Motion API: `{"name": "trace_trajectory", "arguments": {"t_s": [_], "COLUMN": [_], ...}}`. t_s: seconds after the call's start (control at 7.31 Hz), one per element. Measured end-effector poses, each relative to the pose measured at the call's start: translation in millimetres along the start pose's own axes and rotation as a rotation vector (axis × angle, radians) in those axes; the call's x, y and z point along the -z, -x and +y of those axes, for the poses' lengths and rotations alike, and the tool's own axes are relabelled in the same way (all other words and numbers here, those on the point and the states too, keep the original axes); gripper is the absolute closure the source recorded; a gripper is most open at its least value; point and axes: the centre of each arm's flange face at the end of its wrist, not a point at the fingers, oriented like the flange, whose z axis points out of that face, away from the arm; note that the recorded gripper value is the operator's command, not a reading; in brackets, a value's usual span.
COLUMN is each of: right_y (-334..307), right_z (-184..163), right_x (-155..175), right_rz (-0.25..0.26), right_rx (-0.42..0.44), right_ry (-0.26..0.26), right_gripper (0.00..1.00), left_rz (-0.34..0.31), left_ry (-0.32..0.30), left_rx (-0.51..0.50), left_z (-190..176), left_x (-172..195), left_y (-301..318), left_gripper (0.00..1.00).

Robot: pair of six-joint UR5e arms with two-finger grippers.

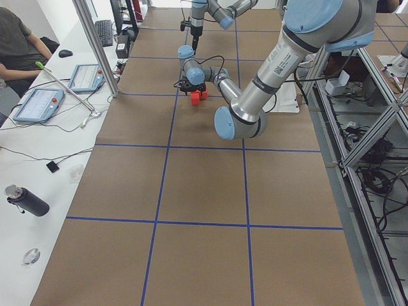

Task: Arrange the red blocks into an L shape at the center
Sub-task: 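Place the red cube beside the farther cube, on the left-arm side, then open the left gripper and hold it beside the placed cubes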

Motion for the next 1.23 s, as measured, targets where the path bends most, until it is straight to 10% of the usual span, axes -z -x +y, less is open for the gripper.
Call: {"name": "trace_trajectory", "arguments": {"t_s": [1.23], "right_y": [2.4], "right_z": [1.1], "right_x": [7.2], "right_rz": [-0.012], "right_rx": [0.002], "right_ry": [-0.007], "right_gripper": [0.0], "left_rz": [-0.048], "left_ry": [-0.015], "left_rx": [-0.021], "left_z": [-11.3], "left_x": [-27.5], "left_y": [40.9], "left_gripper": [0.0]}}
